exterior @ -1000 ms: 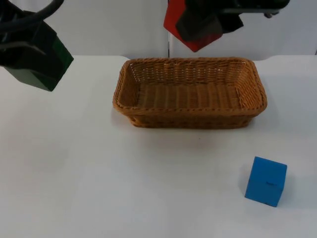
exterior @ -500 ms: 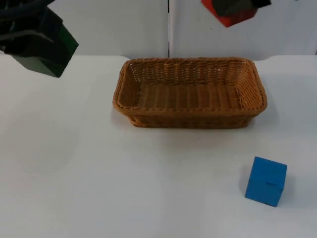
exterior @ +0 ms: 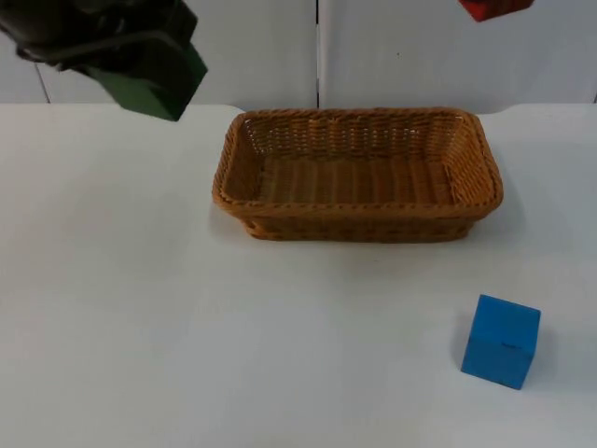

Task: Pick up one cube with each hand and place exactly two cubes into the same basket, leaving the remaining cube outside.

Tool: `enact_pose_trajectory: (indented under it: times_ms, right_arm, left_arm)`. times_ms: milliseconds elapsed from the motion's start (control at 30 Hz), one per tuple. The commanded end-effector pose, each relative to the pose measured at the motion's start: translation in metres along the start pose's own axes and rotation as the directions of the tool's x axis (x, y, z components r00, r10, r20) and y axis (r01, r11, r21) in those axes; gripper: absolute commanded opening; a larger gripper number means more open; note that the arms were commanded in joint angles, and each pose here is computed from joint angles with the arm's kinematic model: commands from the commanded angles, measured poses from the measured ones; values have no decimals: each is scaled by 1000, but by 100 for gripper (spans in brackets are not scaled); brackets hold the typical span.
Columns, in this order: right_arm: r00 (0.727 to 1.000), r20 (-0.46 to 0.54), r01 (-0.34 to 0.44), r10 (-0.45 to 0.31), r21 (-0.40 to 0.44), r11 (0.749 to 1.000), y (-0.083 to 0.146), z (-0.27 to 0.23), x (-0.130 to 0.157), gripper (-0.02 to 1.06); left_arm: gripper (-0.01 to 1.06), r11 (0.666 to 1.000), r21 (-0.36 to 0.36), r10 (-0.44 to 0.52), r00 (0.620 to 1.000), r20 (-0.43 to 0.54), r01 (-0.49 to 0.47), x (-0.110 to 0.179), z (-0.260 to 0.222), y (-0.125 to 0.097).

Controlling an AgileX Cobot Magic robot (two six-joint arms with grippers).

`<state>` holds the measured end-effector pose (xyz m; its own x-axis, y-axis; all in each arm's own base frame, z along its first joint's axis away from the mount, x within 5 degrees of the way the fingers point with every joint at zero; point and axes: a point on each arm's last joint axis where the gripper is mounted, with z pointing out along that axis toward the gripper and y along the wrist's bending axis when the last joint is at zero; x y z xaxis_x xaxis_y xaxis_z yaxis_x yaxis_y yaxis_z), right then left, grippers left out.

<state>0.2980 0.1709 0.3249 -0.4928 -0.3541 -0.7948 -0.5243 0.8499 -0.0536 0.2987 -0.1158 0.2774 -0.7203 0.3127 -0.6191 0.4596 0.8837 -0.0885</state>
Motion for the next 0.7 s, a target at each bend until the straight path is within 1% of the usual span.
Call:
enact_pose_trajectory:
  times_ms: [0,100,200,233,367,400,567,600,667]
  right_arm:
    - [999,43,7,-8,9,1000,-3,0,-5,0]
    - [999,31,-10,9,23,1000,-10,8,-3,0]
    - [999,-31,-41,42,46,998,-22,31,3,0]
    - [999,-31,-41,42,46,998,-22,31,3,0]
    - [994,-93,-46,50,50,998,-26,66,10,0]
    - [994,-93,-46,50,50,998,-26,66,10,0]
    - [990,-133,-46,52,50,998,-30,116,10,0]
    - [990,-133,-46,52,50,998,-30,116,10,0]
    - [987,-150,-46,53,49,998,-31,132,8,0]
  left_arm:
    - [0,1000,23,4,999,33,-5,-10,7,-2]
    - [0,999,44,7,999,48,-9,-16,16,-2]
    - [0,998,59,9,997,76,-14,-22,33,0]
    - [0,998,59,9,997,76,-14,-22,33,0]
    - [0,999,37,22,995,96,-26,-21,63,6]
    - [0,999,37,22,995,96,-26,-21,63,6]
    - [0,998,51,26,997,68,-29,-28,94,11]
    - [0,998,51,26,997,68,-29,-28,94,11]
    - [0,998,51,33,997,65,-36,-32,105,13]
